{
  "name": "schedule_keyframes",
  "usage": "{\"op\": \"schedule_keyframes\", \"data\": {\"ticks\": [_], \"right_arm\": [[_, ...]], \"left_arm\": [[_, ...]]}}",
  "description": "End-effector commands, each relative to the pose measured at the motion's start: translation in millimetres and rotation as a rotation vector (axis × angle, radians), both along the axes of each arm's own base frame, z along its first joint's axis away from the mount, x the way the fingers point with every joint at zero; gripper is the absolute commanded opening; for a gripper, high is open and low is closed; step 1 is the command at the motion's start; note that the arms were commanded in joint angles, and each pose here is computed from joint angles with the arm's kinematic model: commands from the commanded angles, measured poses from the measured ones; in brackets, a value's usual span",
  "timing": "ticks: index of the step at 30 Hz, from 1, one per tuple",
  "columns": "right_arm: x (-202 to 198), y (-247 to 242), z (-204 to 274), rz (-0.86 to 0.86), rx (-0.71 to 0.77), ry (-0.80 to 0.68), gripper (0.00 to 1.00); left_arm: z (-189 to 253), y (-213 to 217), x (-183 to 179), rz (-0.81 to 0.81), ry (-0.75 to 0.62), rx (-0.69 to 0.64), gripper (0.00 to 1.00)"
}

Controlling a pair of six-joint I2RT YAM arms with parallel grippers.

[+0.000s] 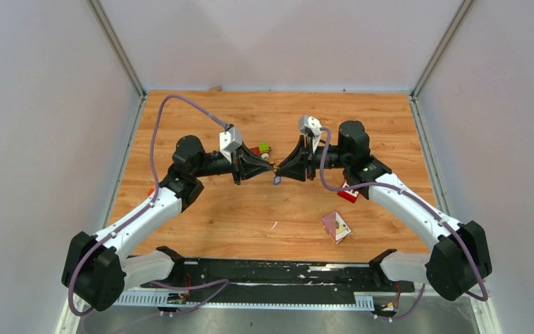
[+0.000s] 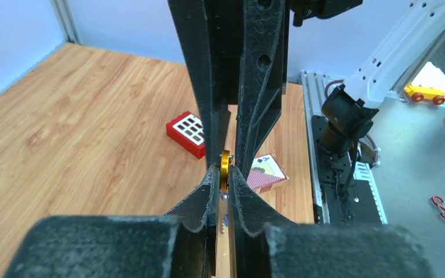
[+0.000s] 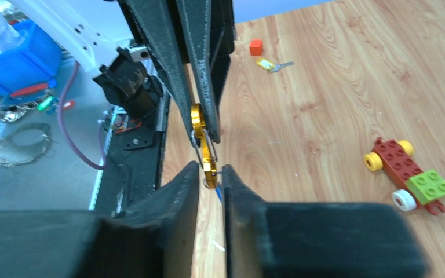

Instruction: Put the keys on the keyring

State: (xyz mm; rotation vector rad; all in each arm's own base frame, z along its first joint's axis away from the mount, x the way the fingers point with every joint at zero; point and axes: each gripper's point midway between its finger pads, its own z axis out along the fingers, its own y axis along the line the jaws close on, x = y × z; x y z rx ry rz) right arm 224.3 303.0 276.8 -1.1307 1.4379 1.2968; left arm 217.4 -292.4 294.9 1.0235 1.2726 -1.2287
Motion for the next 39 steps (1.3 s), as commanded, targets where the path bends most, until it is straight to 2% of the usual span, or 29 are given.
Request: {"op": "schedule_keyframes", "data": {"ticks": [1,6,9,15,19,24,32,35,39], "right_arm": [[10,-4,-2,-0.048,-0.032,-0.05,0.29],[17,-13,-3,-0.114,-0.084,-0.108,0.5],[18,-18,-3,-0.144,-0.107,-0.126,0.6],[13,-22,0,-0.147,-0.107,-0.144,0.62],[8,-20,0,-0.117,-0.102,-0.117,0.62],[7,-19,-4,-0.104,-0.109,-0.105,0.61],[6,-19,-9,-0.096,-0.116,-0.095,0.61],[7,-18,-12,-0.094,-0.12,-0.093,0.61],[8,-17,-14,-0.091,-0.124,-0.085,0.61]], "left_arm": [[10,8,4,0.048,-0.119,0.056,0.0],[-2,35,20,0.131,-0.142,0.219,0.0],[-21,72,34,0.229,-0.141,0.408,0.0],[-71,172,32,0.351,-0.112,0.823,0.0],[-95,231,35,0.436,-0.069,1.01,0.0],[-123,290,48,0.51,0.029,1.13,0.0],[-166,361,66,0.564,0.181,1.242,0.0],[-180,372,66,0.564,0.215,1.256,0.0],[-195,363,67,0.543,0.219,1.209,0.0]]}}
